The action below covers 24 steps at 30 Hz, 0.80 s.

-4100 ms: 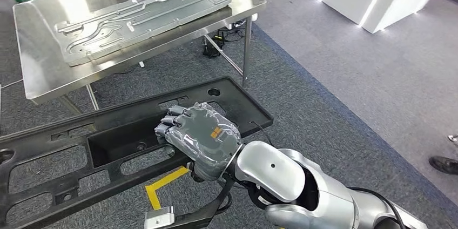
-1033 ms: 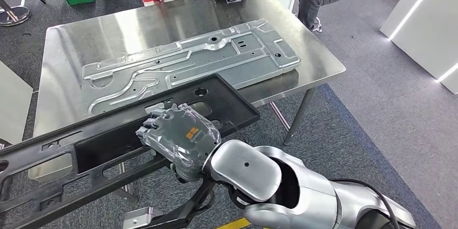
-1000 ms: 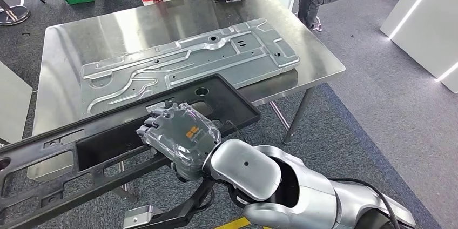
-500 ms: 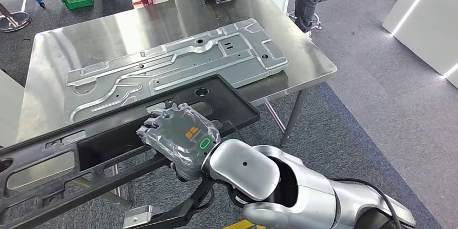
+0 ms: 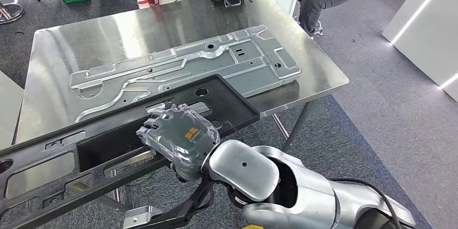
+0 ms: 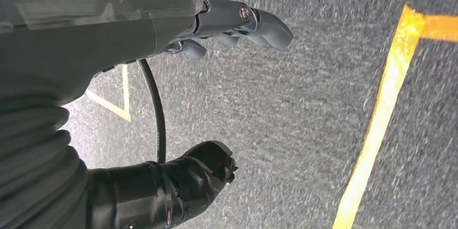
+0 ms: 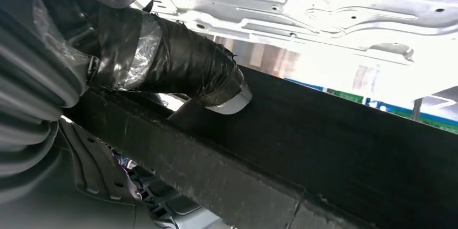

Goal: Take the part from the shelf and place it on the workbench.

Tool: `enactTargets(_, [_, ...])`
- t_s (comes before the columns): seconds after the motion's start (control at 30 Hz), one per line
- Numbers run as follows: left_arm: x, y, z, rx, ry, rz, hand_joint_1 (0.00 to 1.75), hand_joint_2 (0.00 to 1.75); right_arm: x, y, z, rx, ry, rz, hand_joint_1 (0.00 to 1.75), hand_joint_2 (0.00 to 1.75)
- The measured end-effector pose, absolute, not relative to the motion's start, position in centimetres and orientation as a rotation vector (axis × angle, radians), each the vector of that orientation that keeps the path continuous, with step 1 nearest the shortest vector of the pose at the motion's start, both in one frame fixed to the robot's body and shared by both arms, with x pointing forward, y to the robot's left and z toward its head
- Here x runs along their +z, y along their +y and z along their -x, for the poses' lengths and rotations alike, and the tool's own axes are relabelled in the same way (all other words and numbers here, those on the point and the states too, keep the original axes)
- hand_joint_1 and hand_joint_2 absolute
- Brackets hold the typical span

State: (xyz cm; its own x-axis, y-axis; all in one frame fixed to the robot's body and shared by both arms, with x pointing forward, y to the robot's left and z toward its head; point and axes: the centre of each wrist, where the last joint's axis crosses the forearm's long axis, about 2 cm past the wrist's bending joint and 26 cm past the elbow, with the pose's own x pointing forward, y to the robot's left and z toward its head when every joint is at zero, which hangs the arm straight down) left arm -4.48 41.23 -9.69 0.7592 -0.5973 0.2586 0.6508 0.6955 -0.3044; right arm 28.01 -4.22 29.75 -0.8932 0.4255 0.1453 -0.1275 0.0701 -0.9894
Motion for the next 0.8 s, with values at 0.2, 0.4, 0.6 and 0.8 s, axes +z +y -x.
enactTargets(0.2, [-9.73, 41.02, 4.49, -0.699, -0.144, 0.398, 0.0, 1.75, 29.77, -4.26, -28.08, 1.878, -1.956, 0.299, 1.75, 1.75])
enactTargets(0.4, [-9.72, 41.08, 4.38, -0.706, -0.143, 0.402, 0.0, 1.75, 30.02, -4.2, -28.14, 1.894, -1.954, 0.315, 1.75, 1.75])
enactTargets(0.6, [-9.7, 41.17, 4.39, -0.709, -0.138, 0.406, 0.0, 1.75, 29.9, -4.24, -28.3, 1.919, -1.933, 0.327, 1.75, 1.75])
enactTargets(0.8, [-9.71, 41.18, 3.98, -0.713, -0.145, 0.403, 0.0, 1.75, 30.22, -4.35, -28.59, 1.924, -1.936, 0.345, 1.75, 1.75])
